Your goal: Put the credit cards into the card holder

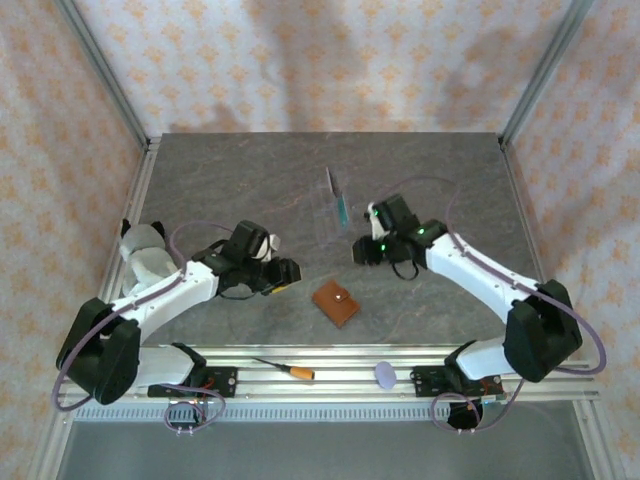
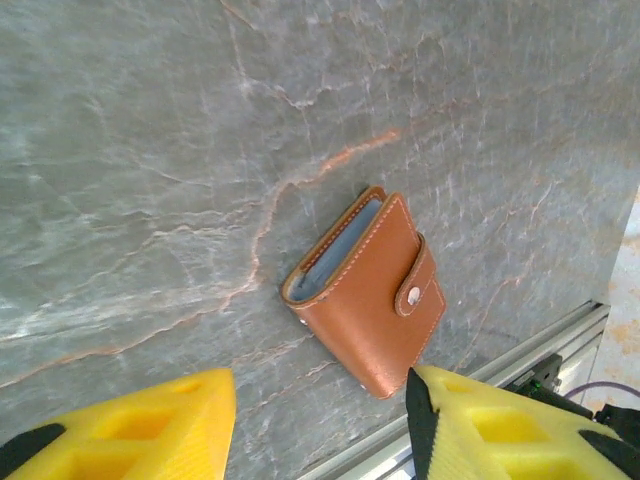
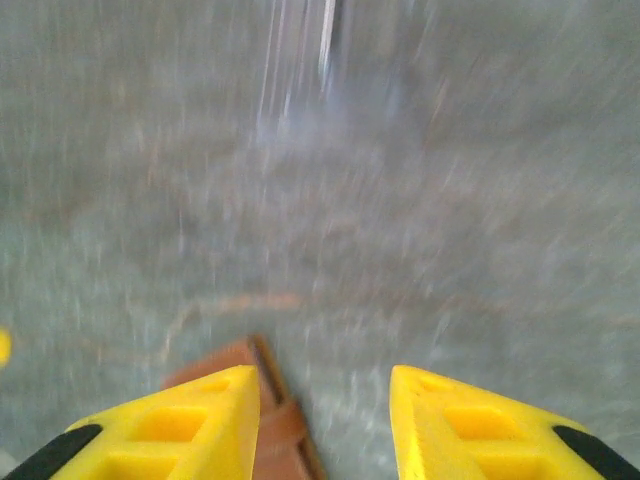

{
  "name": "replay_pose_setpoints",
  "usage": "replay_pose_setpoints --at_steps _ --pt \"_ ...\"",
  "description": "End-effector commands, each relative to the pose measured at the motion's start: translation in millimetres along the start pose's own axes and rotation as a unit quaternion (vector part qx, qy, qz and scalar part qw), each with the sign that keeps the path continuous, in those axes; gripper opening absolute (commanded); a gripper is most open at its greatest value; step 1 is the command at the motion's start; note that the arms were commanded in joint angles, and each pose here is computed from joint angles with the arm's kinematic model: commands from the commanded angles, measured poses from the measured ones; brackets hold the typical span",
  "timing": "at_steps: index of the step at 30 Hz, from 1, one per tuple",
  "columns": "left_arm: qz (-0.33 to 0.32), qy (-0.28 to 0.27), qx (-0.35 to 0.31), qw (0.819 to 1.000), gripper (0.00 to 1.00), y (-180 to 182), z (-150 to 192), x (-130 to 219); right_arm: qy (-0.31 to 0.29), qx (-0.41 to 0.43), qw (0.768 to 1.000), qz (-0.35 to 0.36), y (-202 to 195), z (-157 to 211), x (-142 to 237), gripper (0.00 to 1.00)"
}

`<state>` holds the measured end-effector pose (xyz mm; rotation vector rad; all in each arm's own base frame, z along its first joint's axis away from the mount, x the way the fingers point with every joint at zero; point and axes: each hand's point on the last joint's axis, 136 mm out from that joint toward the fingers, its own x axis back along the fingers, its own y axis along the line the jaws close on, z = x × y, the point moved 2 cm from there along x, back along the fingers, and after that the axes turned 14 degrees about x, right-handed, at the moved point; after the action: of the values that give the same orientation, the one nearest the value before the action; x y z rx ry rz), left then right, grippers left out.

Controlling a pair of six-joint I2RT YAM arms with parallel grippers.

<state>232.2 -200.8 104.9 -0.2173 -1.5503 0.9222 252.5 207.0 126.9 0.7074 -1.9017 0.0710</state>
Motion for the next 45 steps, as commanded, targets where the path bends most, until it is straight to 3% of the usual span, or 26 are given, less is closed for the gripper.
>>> replay_pose_setpoints --at_steps 1,10,26,40,45 --pt "0.016 0.02 0.0 1.0 0.49 -8.3 9.7 -13.4 0.064 -0.021 0.994 -0.086 27.0 45.4 -21.9 0.39" --pt "0.011 0.047 0.017 0.999 0.47 0.6 27.2 -45.3 0.087 -0.039 0.989 -0.115 26.6 78.0 -48.0 0.4" --pt "-0.001 0.026 0.035 0.999 0.48 12.3 23.5 -57.4 0.07 -0.043 0.977 -0.197 63.7 72.9 -59.5 0.3" --pt "-0.033 0.012 0.03 0.999 0.44 17.8 13.4 -67.8 0.042 -0.058 0.978 -0.196 74.6 58.7 -73.4 0.26" --pt "-0.016 0.013 0.022 1.0 0.13 9.1 11.8 -69.0 0.027 -0.056 0.983 -0.175 68.3 58.4 -67.1 0.31"
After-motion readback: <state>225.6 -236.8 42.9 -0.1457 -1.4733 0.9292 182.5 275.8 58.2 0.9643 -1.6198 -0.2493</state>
